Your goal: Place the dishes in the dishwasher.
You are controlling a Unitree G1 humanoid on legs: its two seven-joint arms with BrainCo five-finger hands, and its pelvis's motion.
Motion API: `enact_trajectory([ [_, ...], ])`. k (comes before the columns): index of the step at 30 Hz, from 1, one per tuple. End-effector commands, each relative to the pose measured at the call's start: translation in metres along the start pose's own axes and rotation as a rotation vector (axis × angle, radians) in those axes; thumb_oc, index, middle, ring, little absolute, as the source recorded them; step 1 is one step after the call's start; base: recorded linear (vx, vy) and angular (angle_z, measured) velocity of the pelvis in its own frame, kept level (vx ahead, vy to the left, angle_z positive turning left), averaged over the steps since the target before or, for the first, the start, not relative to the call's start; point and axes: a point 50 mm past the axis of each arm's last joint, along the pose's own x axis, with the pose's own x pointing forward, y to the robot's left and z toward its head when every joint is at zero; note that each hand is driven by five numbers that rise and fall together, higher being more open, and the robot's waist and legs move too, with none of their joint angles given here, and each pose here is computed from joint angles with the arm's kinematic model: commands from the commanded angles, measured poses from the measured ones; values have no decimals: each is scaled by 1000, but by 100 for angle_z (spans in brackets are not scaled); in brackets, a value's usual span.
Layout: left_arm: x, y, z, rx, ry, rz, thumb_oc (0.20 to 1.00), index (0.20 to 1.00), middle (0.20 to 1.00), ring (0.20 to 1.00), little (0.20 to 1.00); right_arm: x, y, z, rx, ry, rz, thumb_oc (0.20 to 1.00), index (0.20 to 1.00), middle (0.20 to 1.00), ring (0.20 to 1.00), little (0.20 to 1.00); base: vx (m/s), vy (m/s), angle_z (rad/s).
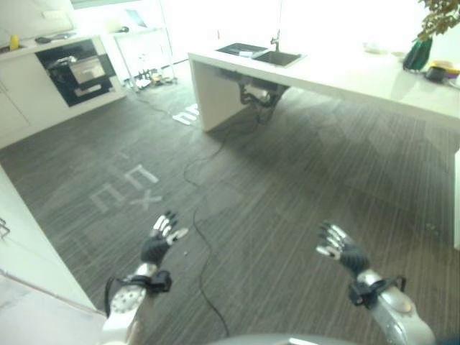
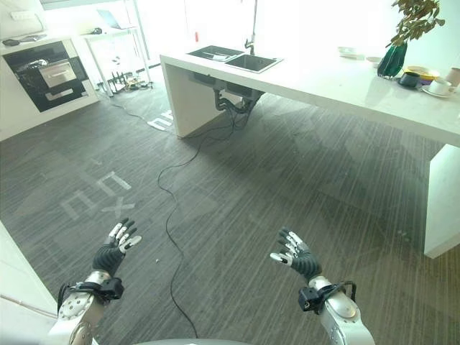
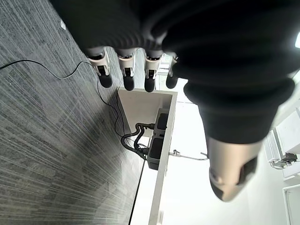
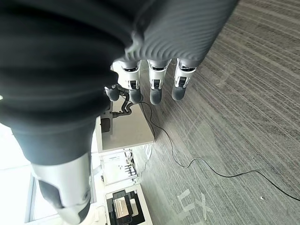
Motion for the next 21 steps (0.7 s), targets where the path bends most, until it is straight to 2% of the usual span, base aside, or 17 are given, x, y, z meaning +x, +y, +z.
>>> enact_trajectory([
  [1,14,-3,35,54,-172,-60,1000,1000,1000,1000,1000,12,-1,42,-82,-209,34,1000,1000,1000,1000,1000,0,0,0],
  [9,15,-6,40,61,-197,-73,1000,1000,1000,1000,1000,14,7,61,-168,-273,102,1000,1000,1000,1000,1000,1,-4,0],
  [13,15,-6,44,1,-221,-64,1000,1000,1000,1000,1000,13,10,66,-176,-296,112,1000,1000,1000,1000,1000,3,-6,1],
  [16,15,-10,54,28,-276,-77,1000,1000,1000,1000,1000,12,12,75,-113,-339,134,1000,1000,1000,1000,1000,-2,-25,2],
  [21,11,-9,63,15,-327,-56,1000,1000,1000,1000,1000,8,15,83,-116,-379,141,1000,1000,1000,1000,1000,-14,-54,2],
])
